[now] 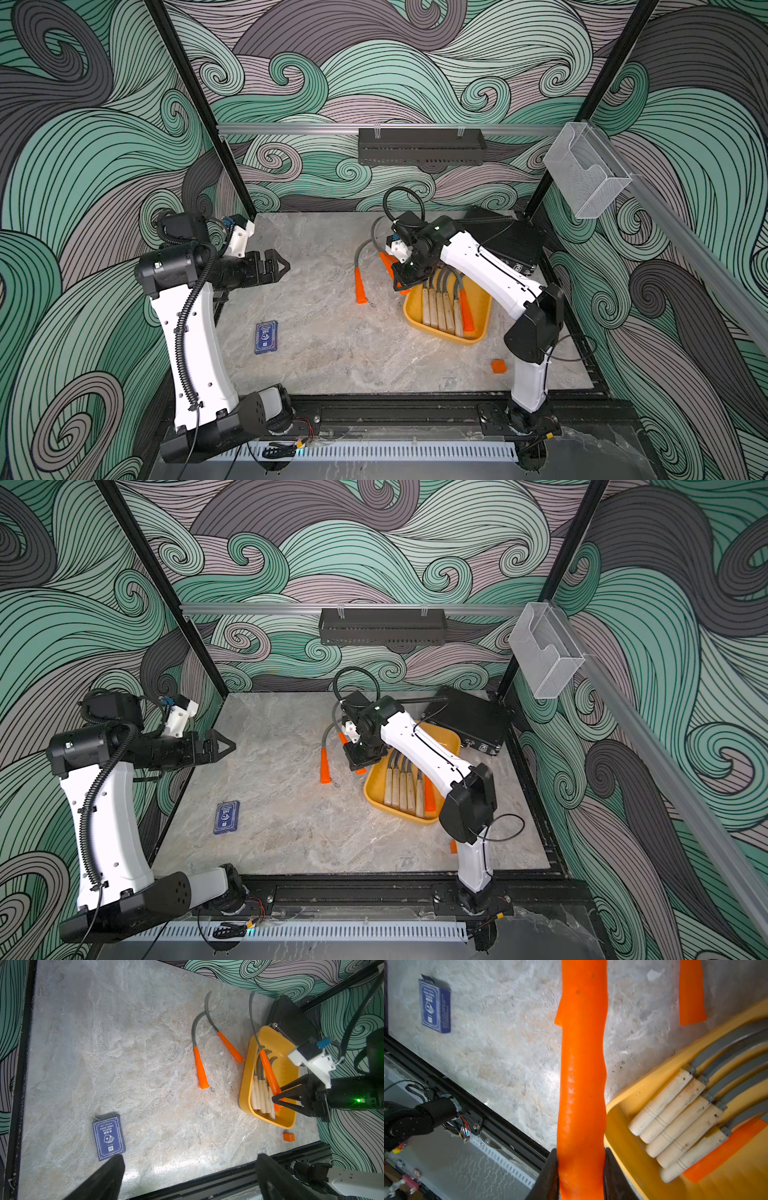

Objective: Put small sickles into storage boxes
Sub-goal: Pick up the sickle at the center of the board, then place the sickle in the storage box.

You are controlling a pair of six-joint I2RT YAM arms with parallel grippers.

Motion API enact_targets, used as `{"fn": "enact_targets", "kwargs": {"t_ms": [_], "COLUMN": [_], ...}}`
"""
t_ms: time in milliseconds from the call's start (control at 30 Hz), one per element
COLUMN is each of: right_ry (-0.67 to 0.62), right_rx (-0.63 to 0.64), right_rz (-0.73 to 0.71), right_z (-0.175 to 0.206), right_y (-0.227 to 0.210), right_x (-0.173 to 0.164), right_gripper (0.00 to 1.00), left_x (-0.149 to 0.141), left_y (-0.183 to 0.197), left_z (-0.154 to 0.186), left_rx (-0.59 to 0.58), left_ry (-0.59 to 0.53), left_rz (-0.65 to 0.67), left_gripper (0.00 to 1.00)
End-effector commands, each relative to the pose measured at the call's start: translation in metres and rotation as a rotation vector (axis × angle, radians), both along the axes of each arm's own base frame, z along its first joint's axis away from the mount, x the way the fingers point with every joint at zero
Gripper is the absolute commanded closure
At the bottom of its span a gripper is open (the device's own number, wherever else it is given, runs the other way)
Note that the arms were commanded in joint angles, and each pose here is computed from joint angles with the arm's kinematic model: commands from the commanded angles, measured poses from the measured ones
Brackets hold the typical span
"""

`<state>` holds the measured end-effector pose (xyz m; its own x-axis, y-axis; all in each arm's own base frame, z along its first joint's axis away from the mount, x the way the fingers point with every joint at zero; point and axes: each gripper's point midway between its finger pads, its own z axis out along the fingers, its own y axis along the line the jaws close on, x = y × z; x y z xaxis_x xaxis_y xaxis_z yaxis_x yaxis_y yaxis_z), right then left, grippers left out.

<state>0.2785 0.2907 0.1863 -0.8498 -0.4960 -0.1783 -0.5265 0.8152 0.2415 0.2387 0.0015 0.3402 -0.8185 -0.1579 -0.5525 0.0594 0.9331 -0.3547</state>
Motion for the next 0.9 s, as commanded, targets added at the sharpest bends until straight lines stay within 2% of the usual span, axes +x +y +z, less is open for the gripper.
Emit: {"fn": "enact_targets", "kwargs": {"t_ms": [0, 400, 867], "right_ry": [-0.008, 0.029, 0.127], "right_rx": [-0.004, -0.035, -0.116], "right_rz": [-0.008, -0.181, -0.302], "right_z": [0.008, -0.005, -0.051], "right_y": [-0.022, -0.088, -0.107], "right_x": [-0.016, -0.054, -0.049], "right_gripper": [1.0, 1.0, 1.0], "left_x": [-0.008, -0.012, -0.018], "left_y": [-0.008, -0.012, -0.017], "left_z": [0.013, 0.007, 0.012], "left_rx": [-0.021, -0.037, -0.044], "left_ry": [-0.032, -0.027, -0.045], "left_rz": [-0.009, -0.016, -0.026], "left_gripper": [0.02, 0.01, 0.01]}}
